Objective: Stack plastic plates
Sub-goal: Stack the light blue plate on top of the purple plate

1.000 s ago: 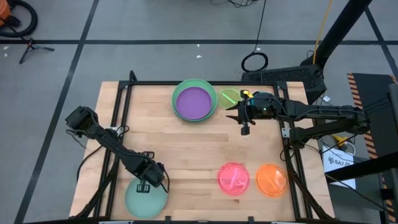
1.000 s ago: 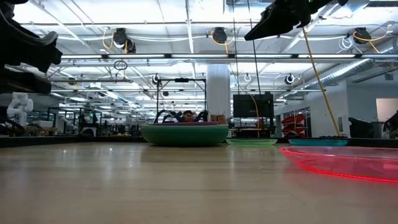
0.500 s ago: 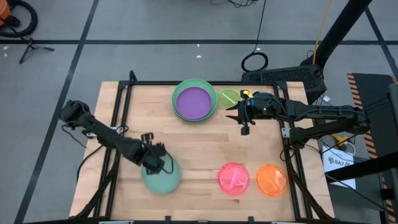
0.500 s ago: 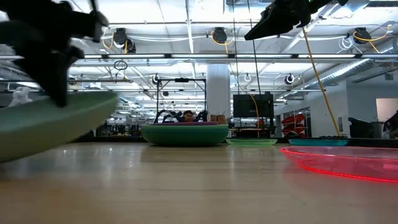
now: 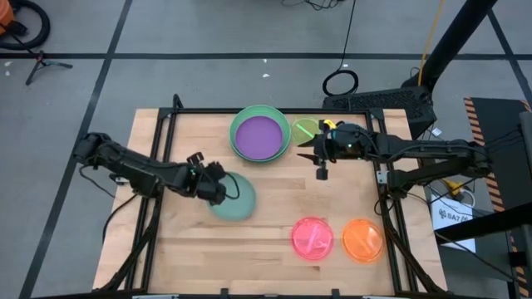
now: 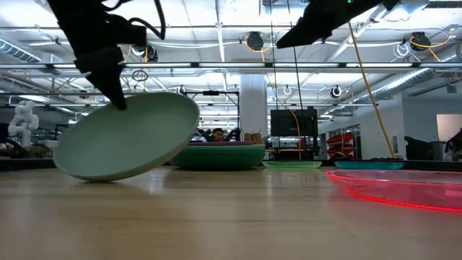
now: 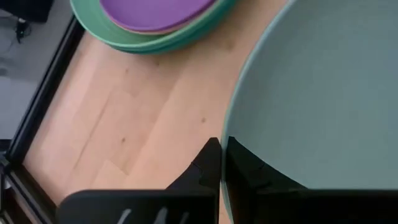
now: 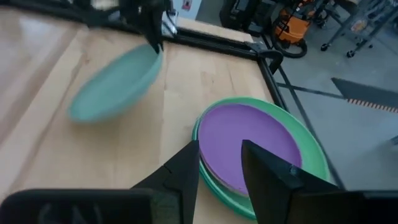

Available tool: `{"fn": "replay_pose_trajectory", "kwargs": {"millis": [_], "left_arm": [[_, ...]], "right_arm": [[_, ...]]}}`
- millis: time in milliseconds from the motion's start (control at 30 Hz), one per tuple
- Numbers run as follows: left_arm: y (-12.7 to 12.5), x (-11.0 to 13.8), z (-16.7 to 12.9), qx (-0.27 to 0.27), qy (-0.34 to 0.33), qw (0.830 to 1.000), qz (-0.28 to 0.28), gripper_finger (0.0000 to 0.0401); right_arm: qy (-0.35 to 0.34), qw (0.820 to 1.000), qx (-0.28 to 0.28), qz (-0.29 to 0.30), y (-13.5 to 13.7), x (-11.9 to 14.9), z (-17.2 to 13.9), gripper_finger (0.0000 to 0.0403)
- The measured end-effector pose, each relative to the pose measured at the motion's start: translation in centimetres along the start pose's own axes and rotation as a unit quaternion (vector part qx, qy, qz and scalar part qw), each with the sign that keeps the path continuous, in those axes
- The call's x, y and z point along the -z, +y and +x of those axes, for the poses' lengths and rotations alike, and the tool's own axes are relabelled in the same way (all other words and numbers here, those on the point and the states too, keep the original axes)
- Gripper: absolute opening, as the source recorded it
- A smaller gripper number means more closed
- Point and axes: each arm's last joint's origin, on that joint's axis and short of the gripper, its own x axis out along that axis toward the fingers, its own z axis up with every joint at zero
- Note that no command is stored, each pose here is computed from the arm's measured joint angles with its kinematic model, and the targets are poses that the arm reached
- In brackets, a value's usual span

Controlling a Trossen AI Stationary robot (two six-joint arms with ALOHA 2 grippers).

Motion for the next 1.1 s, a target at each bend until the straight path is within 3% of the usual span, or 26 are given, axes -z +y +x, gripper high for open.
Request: {"fn": "replay_pose_trajectory", "kwargs": {"millis": [167,333,567,1100], "left_arm": [[0.9,-1.0,0.7,-0.011,-0.01,1.0,-0.015,0.0008],[1.7,-1.7,1.4,-0.026,-0.016,0.999,-0.041,0.0008],[2.6,-2.1,1.9,-0.041,-0.015,0.997,-0.069,0.0008],[2.7,-2.8,2.0,-0.046,-0.046,0.993,-0.099,0.0008]], "right_arm": [[0.013,0.998,-0.005,0.062,0.4,0.6,3.3,0.0112],[-0.003,0.99,-0.055,0.127,1.2,1.5,7.6,0.0126],[-0.034,0.981,-0.054,0.181,2.1,3.1,12.4,0.0149],[-0.016,0.97,-0.041,0.238,3.0,5.9,16.5,0.0149]]}}
